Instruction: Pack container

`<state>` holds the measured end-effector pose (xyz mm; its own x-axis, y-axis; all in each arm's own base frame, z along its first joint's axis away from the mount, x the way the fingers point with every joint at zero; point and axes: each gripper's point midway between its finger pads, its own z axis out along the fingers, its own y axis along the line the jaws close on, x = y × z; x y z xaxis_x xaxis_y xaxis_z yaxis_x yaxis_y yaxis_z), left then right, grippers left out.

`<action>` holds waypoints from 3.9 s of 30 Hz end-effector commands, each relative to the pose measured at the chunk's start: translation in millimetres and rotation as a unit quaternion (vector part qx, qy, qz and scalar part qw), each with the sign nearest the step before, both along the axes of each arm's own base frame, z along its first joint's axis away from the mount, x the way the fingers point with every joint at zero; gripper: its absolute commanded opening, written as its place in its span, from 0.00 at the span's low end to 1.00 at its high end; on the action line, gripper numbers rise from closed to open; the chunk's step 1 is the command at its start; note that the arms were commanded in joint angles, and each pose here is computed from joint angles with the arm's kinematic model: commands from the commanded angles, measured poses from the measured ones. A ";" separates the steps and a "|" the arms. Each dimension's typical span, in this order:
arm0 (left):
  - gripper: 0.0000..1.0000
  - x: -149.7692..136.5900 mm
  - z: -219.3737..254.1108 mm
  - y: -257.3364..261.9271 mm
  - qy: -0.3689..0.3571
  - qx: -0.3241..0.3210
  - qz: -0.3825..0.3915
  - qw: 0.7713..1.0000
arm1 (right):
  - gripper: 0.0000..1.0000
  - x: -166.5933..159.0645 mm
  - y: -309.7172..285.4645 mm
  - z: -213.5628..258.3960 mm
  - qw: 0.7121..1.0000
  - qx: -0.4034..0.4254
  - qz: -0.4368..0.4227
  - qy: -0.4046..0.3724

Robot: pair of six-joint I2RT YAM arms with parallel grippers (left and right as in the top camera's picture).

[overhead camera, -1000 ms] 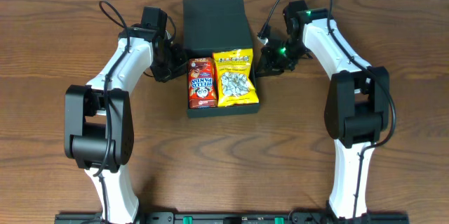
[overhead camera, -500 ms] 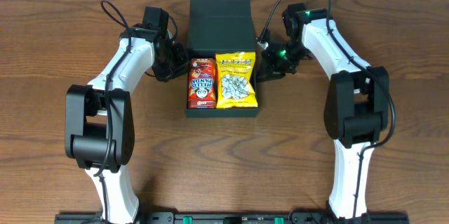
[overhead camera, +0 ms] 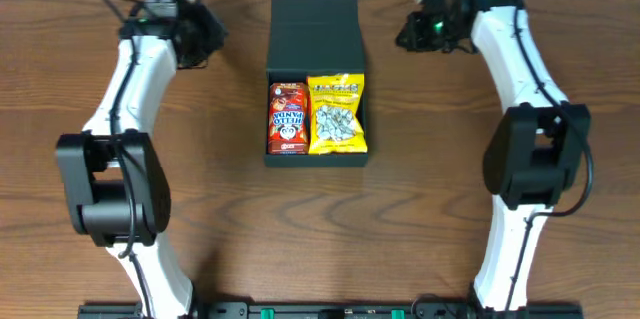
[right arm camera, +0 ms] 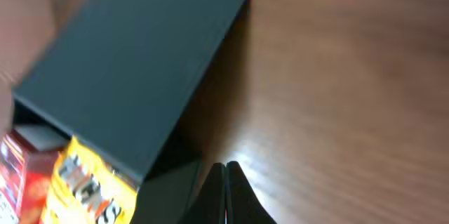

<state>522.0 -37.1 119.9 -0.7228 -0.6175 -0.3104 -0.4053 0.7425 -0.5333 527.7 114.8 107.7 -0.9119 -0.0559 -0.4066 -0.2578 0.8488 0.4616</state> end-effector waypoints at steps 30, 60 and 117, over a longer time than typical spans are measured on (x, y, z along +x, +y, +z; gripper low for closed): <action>0.05 -7.8 -106.5 -86.1 0.116 -0.161 -0.048 0.979 | 0.01 -26.9 91.4 -91.6 0.958 0.230 0.055 0.162; 0.06 15.1 -52.3 -106.4 -0.013 -0.253 -0.176 0.951 | 0.01 -22.2 103.6 1.4 0.870 0.448 0.197 0.057; 0.06 -47.3 64.7 -95.0 -0.070 -0.083 -0.307 0.945 | 0.02 11.4 73.5 118.2 0.869 0.458 0.185 0.010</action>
<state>470.5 -144.1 179.7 -0.9411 -0.1442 -0.3059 0.1457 0.6435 -0.7515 526.5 223.9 221.7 -0.9181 -0.0652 -0.3910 -0.3888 -0.0442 0.9202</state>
